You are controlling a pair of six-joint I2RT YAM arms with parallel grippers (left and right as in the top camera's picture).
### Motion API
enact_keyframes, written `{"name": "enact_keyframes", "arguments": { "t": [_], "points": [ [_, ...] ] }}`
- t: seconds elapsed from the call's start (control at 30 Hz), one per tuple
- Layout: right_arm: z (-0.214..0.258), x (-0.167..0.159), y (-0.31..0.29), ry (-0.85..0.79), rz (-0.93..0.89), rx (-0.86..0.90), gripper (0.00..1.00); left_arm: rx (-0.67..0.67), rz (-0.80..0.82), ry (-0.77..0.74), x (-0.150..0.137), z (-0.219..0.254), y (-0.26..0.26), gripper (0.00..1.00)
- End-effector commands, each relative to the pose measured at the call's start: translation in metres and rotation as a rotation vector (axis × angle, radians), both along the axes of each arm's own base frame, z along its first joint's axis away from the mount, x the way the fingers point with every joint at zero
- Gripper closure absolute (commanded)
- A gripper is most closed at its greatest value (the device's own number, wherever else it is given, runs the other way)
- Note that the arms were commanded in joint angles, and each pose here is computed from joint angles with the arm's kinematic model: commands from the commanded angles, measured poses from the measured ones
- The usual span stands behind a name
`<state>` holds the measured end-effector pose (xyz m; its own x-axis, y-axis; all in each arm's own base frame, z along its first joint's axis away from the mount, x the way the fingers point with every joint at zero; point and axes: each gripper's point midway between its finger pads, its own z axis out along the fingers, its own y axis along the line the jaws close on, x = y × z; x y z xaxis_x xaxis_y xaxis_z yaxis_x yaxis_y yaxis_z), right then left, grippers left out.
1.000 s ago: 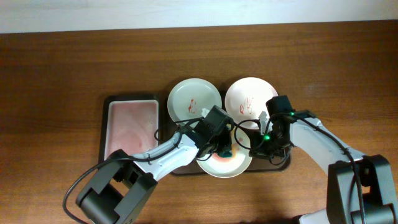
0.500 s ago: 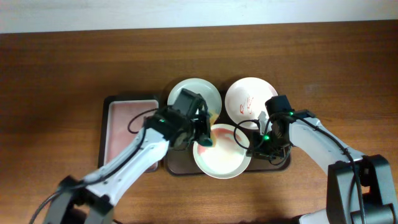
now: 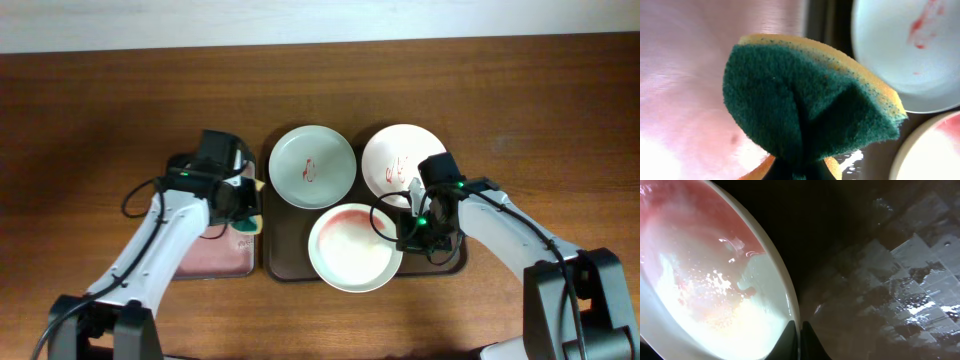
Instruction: Clean dirty plates on tray and stack at the side
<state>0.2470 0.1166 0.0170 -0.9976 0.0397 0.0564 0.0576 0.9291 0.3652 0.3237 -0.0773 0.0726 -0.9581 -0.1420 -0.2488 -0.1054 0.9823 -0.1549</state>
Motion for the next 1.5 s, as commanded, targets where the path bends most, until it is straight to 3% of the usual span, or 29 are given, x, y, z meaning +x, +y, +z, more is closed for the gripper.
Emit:
{"name": "enact_keyframes", "arguments": {
  "t": [0.0, 0.1, 0.27, 0.4, 0.43, 0.5, 0.53, 0.67, 0.9, 1.13, 1.23, 1.33, 1.47],
  "points": [
    [-0.004, 0.002, -0.011, -0.017, 0.004, -0.077, 0.96, 0.024, 0.022, -0.004, 0.002, -0.001, 0.032, 1.00],
    [0.020, 0.016, -0.015, -0.081, -0.002, -0.109, 0.96, 0.007, 0.010, 0.045, -0.006, -0.017, 0.045, 1.00],
    [0.079, 0.048, -0.056, -0.274, -0.048, -0.349, 0.96, -0.058, -0.124, 0.103, -0.010, -0.043, 0.037, 1.00],
    [0.107, 0.060, -0.065, -0.399, -0.034, -0.498, 0.96, -0.040, -0.118, 0.130, -0.006, -0.063, 0.041, 1.00],
    [0.111, 0.061, -0.064, -0.424, -0.020, -0.535, 0.96, -0.036, -0.117, 0.130, -0.005, -0.064, 0.041, 0.93],
    [0.121, 0.064, -0.057, -0.485, 0.026, -0.621, 0.96, 0.005, -0.109, 0.125, -0.003, -0.066, 0.048, 0.39],
    [0.126, 0.065, -0.053, -0.518, 0.051, -0.664, 0.96, 0.012, -0.107, 0.124, -0.003, -0.066, 0.050, 0.31],
    [0.147, 0.070, -0.037, -0.641, 0.108, -0.785, 0.96, 0.012, -0.107, 0.092, 0.005, -0.064, 0.049, 0.27],
    [0.179, 0.075, -0.015, -0.771, 0.132, -0.845, 0.96, 0.013, -0.109, -0.023, 0.032, -0.058, 0.048, 0.30],
    [0.185, 0.076, -0.023, -0.784, 0.121, -0.896, 0.96, 0.004, -0.112, 0.015, 0.030, -0.074, 0.046, 0.39],
    [0.188, 0.077, -0.028, -0.794, 0.111, -0.931, 0.96, 0.004, -0.112, 0.034, 0.027, -0.080, 0.046, 0.51],
    [0.191, 0.078, -0.030, -0.801, 0.104, -0.951, 0.96, 0.004, -0.112, 0.034, 0.027, -0.080, 0.046, 0.83],
    [0.197, 0.079, -0.033, -0.816, 0.090, -0.976, 0.96, 0.005, -0.112, 0.025, 0.029, -0.080, 0.046, 1.00]
  ]
}}
